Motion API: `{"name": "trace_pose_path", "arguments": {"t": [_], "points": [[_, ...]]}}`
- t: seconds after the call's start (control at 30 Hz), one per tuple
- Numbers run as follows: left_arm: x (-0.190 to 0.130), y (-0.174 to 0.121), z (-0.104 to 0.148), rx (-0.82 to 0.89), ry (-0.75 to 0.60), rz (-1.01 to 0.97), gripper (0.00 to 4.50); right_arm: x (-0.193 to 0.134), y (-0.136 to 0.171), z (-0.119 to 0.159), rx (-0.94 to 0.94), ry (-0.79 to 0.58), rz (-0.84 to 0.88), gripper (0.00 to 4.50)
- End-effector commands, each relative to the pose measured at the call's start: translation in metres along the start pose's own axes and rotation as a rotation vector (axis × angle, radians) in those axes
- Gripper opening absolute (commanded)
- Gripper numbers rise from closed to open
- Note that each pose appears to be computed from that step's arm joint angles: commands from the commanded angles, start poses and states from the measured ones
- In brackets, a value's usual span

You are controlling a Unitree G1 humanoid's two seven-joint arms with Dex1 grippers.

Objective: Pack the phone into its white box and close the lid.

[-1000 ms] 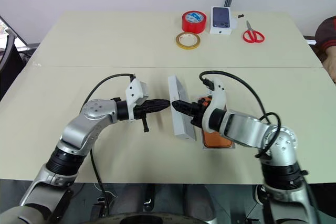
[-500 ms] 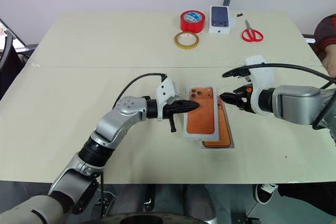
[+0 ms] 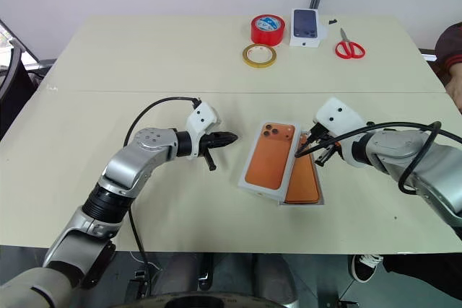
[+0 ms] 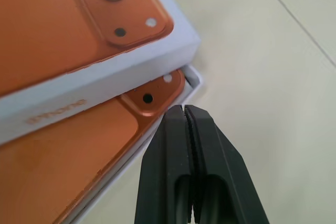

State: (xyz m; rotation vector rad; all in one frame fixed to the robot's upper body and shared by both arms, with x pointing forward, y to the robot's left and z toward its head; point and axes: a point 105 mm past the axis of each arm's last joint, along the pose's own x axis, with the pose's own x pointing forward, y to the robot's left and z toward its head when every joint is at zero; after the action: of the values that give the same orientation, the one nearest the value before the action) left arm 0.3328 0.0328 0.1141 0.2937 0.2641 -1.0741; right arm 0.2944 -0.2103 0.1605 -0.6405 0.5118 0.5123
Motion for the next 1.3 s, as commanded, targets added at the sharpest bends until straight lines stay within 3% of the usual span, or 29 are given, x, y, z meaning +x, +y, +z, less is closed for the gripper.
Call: {"name": "trace_pose_path", "arguments": {"t": [0.03, 0.33, 0.67, 1.3], "points": [[0.009, -0.013, 0.013, 0.047, -0.013, -0.06, 0.0, 0.001, 0.002, 0.002, -0.029, -0.012, 0.007, 0.05], [0.023, -0.042, 0.013, 0.114, 0.025, -0.225, 0.0, 0.004, 0.022, 0.002, -0.035, -0.016, 0.077, 0.05], [0.029, -0.069, 0.036, 0.148, -0.053, -0.336, 0.0, -0.005, 0.03, -0.007, -0.019, 0.01, 0.088, 0.05], [0.04, -0.083, 0.048, 0.175, -0.082, -0.377, 0.0, -0.017, 0.024, -0.024, 0.017, 0.064, 0.05, 0.05]]}}
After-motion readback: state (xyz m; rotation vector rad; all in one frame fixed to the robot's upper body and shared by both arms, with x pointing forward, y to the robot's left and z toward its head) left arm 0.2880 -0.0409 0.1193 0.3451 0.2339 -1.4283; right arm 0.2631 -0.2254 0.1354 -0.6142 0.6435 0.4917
